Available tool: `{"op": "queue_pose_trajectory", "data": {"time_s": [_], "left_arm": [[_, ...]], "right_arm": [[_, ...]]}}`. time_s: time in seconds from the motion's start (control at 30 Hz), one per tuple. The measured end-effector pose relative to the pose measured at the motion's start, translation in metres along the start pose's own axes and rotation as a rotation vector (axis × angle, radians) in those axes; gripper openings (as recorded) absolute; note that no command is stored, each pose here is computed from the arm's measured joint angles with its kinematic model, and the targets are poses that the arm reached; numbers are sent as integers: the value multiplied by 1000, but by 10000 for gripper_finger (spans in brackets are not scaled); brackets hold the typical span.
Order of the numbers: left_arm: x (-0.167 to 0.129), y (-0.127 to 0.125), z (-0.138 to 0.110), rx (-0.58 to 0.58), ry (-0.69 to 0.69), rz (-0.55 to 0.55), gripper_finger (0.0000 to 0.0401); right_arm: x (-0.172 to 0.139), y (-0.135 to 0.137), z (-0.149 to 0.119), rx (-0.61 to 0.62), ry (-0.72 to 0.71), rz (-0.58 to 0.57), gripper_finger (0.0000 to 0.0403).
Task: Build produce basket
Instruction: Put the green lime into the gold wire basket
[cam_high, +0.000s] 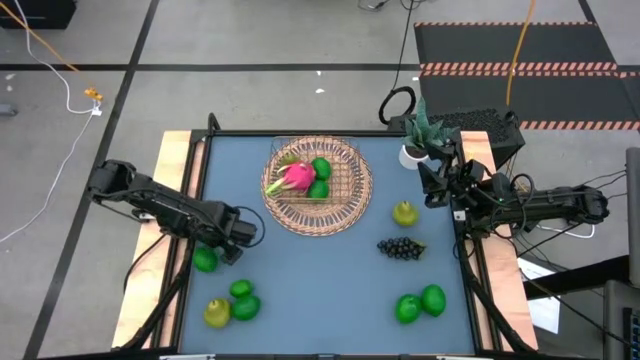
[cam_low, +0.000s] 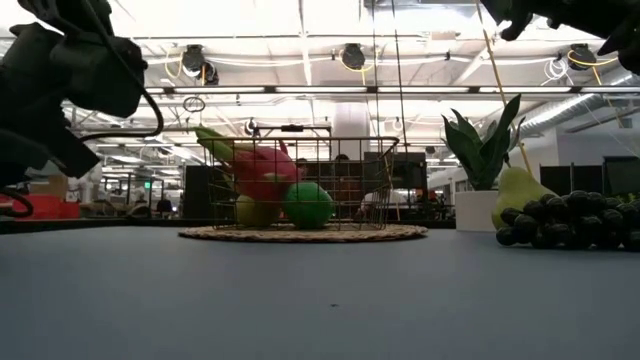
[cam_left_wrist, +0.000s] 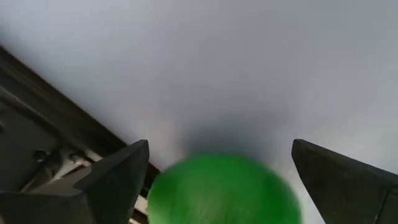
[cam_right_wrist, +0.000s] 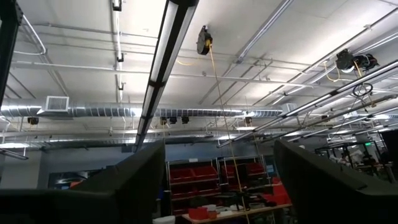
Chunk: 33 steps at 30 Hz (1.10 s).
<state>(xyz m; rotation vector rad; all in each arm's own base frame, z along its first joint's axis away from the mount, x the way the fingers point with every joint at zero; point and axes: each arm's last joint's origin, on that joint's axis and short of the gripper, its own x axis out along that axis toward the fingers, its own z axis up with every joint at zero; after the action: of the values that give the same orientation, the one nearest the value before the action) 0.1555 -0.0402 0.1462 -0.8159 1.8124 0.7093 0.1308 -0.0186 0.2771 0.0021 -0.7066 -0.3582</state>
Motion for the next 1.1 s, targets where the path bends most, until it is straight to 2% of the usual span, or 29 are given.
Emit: {"op": "queue_pose_trajectory", "data": {"time_s": [0.17, 0.33, 0.47, 0.6, 0.67, 0.73, 0.87, 0.93, 1.03, 1.1], "left_arm": [[-2, 0, 1, -55, 26, -18, 395], [-3, 3, 7, -46, 19, -29, 395], [-9, -1, 13, 38, -8, -85, 395], [-34, -11, 19, 148, -40, -170, 395], [-50, -18, 21, 235, -89, -213, 395], [-66, -25, 21, 379, -169, -224, 395], [-84, -39, 11, 739, -333, -155, 394], [-87, -43, 5, 878, -375, -116, 394], [-84, -47, -2, 994, -390, -80, 394], [-81, -47, -4, 1006, -404, -48, 394]], "right_arm": [[0, 0, 0, 0, 0, -1, 297], [0, 0, 0, 1, -3, -2, 297], [0, 0, 1, 3, -10, -3, 297], [0, -1, 1, 4, -13, -29, 297], [0, -1, 2, 5, -16, -30, 297], [0, -1, 2, 10, -21, -30, 297], [0, -1, 2, 10, -19, -30, 297], [0, -1, 1, 7, -11, -29, 297], [0, -1, 0, 4, 1, -28, 297], [0, -1, -1, 2, 8, -30, 297]]}}
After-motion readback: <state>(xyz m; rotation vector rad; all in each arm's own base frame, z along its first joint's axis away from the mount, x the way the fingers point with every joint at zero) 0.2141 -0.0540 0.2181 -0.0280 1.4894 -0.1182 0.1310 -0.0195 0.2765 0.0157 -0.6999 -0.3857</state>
